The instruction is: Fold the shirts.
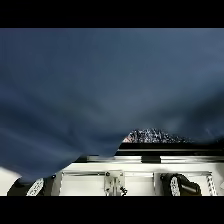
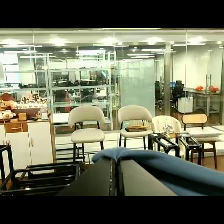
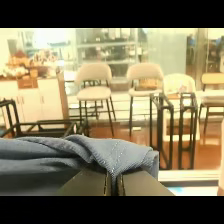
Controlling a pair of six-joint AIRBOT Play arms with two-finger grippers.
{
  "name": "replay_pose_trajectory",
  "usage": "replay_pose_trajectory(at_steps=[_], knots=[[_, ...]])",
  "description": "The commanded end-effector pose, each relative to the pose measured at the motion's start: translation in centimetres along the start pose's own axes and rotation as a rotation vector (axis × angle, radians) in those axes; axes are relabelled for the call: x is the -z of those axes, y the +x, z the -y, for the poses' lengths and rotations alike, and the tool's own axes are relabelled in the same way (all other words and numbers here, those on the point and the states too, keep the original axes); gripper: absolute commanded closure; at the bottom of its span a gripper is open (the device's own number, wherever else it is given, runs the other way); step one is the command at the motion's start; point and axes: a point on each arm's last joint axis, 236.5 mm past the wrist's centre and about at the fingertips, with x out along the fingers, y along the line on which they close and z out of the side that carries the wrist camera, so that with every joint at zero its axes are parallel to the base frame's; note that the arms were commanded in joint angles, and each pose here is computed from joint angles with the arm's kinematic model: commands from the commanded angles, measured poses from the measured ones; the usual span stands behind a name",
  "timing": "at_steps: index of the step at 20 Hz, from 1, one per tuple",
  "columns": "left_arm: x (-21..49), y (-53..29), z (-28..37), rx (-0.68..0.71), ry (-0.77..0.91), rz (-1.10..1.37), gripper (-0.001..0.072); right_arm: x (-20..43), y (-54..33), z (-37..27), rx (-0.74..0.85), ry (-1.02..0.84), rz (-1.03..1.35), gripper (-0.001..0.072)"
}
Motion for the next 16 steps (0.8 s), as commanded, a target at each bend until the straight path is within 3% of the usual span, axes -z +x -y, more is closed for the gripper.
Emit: replay_pose_trajectory(at_steps=[1,4,9,12,16], knots=[[2.0,1.1,-0.7,-0.013,0.003,-0.044,0.0669,2.2,1.3,0.9,0.013,0.005,-0.094,0.0642],[9.5,4.9,-2.0,-0.011,0.024,-0.224,0.0668,9.4,4.1,2.6,0.018,0.033,-0.381,0.0642],[27.4,11.9,-4.6,-0.005,-0.088,-0.602,0.0668,28.2,8.6,7.0,0.035,0.190,-0.937,0.0642],[39.8,14.9,-3.9,0.048,-0.244,-0.823,0.0668,39.6,12.6,9.3,0.077,0.303,-1.050,0.0642],[52.2,19.4,-1.5,0.079,-0.430,-0.927,0.0667,48.3,19.5,7.1,0.049,0.454,-1.022,0.0642]])
